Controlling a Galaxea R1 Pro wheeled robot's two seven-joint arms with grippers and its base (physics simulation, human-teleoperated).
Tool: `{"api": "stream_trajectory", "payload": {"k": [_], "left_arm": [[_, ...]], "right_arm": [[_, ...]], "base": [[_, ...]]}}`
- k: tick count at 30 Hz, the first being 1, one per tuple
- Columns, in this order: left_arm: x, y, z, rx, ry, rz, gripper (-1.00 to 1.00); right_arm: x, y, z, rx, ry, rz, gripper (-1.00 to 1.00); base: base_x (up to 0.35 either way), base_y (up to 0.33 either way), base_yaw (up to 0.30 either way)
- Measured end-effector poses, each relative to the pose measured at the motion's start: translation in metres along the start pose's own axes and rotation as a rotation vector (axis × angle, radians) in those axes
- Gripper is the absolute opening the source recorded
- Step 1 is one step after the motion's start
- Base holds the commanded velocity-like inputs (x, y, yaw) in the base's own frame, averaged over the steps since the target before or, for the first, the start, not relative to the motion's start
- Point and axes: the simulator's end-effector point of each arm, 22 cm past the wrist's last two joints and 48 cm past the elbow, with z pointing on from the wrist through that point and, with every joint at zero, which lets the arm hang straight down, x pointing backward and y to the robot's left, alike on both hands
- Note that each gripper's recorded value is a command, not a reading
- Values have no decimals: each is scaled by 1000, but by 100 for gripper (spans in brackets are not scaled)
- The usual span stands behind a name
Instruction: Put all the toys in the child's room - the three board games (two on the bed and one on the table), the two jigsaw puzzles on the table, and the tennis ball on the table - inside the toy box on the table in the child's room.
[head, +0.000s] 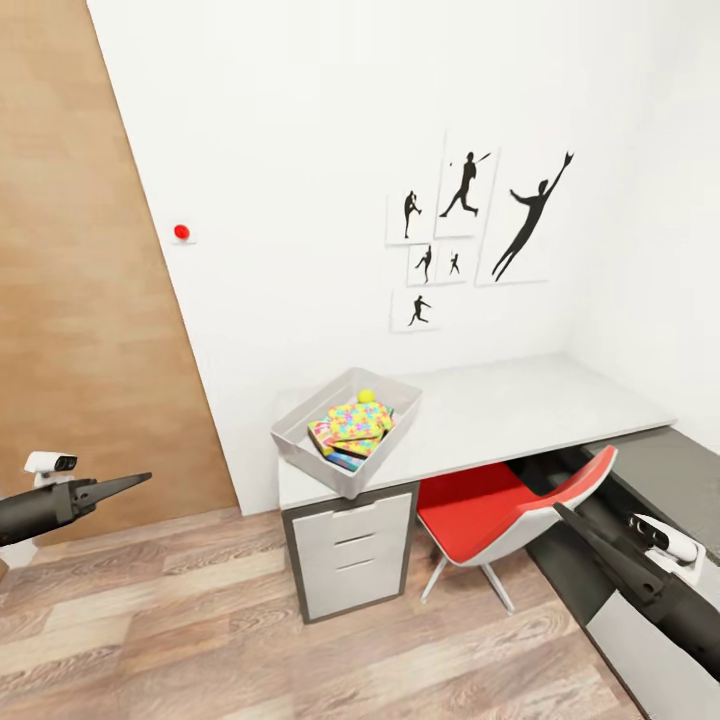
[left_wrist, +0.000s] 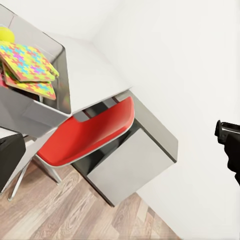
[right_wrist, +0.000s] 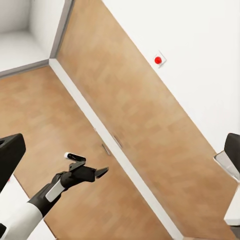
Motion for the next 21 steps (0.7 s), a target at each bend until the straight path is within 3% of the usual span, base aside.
{"api": "stream_trajectory", "payload": {"k": [9, 21], "left_arm": [[-3, -4, -1, 3, -5, 8, 100], [-7, -10, -4, 7, -12, 21, 100]], "right_arm": [[-2, 4, 1, -7, -3, -7, 100], [-6, 9, 1, -16, -6, -18, 100]], "base": [[-49, 68, -201], [-97, 211, -205]]}}
